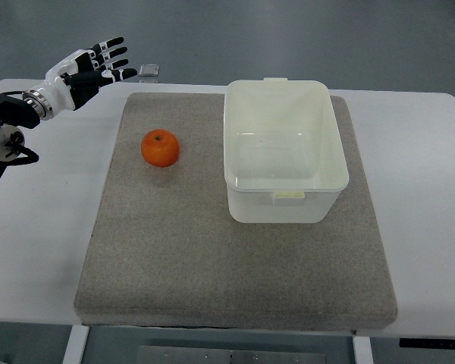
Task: Put orange in box with left hand
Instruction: 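Move the open left hand toward the orange on the mat, then close the left hand's fingers around the orange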
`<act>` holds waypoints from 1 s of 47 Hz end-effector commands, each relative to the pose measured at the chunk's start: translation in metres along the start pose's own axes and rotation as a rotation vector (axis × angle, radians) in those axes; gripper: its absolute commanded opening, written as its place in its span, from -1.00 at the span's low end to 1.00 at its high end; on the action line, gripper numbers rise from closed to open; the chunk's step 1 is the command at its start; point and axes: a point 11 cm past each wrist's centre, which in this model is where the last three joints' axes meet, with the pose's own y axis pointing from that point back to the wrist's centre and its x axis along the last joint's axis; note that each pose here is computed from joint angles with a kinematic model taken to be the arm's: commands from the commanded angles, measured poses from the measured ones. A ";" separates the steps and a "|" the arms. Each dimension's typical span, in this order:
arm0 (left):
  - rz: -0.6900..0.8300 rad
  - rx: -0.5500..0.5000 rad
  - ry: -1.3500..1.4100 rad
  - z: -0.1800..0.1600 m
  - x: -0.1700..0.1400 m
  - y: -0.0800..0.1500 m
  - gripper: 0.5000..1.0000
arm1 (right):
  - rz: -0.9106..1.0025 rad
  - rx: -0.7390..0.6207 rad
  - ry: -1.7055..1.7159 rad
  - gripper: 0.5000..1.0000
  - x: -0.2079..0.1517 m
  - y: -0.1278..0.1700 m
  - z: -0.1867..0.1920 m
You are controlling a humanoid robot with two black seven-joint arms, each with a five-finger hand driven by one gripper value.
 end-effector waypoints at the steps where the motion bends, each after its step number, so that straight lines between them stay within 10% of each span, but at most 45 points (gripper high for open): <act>1: -0.041 0.040 -0.146 0.004 -0.005 0.001 0.95 | -0.001 0.001 0.000 0.70 0.000 0.000 -0.001; 47: -0.311 0.114 -1.270 -0.017 -0.056 0.010 0.89 | 0.000 0.000 0.000 0.70 0.000 0.000 0.000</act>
